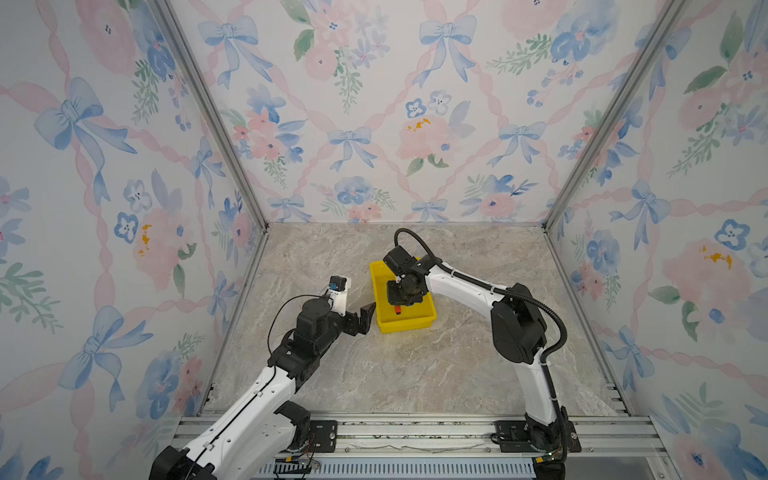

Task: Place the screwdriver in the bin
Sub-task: 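Carry the screwdriver over the yellow bin and lower it inside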

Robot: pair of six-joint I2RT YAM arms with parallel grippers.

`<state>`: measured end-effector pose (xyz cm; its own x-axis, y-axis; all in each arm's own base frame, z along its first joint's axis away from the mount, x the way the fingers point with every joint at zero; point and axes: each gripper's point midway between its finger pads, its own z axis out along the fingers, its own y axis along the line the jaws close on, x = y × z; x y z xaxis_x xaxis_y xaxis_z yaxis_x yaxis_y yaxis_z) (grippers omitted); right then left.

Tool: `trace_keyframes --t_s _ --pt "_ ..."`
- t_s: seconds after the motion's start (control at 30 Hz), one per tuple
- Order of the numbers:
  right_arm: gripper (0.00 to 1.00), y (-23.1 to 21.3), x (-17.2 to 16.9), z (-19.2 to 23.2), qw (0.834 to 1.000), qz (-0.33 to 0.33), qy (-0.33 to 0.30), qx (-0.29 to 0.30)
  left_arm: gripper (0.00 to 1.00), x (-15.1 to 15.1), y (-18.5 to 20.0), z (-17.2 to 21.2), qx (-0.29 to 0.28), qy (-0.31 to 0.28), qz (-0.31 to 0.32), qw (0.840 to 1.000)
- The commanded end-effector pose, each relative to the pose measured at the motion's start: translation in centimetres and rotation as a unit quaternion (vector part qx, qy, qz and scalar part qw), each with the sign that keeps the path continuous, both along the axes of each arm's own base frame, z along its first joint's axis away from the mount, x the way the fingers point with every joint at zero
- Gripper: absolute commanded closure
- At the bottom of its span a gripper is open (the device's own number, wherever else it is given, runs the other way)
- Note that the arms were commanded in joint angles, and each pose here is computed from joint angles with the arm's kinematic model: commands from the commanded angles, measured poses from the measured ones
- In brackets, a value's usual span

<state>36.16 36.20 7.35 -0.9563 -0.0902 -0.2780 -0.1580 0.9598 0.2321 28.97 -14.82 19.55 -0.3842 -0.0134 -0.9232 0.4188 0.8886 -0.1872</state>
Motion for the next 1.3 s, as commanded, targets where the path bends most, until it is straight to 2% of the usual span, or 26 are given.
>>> trace_keyframes --t_s 0.0,0.17,0.83,1.27 --pt "0.99 0.8 0.0 -0.6 1.0 0.004 0.005 -0.001 0.03 -0.1 0.7 -0.5 0.013 -0.003 0.01 1.0" --pt "0.99 0.6 0.0 -1.7 1.0 0.005 0.008 -0.016 0.03 0.2 1.4 -1.2 0.032 0.01 0.028 0.999" --pt "0.95 -0.1 0.7 -5.3 0.998 0.007 0.016 -0.061 0.03 0.2 1.5 -0.8 0.025 0.001 0.03 0.999" --pt "0.73 0.1 0.9 -4.3 0.999 0.005 0.0 -0.048 0.03 0.3 1.6 -0.9 0.025 0.002 0.033 0.999"
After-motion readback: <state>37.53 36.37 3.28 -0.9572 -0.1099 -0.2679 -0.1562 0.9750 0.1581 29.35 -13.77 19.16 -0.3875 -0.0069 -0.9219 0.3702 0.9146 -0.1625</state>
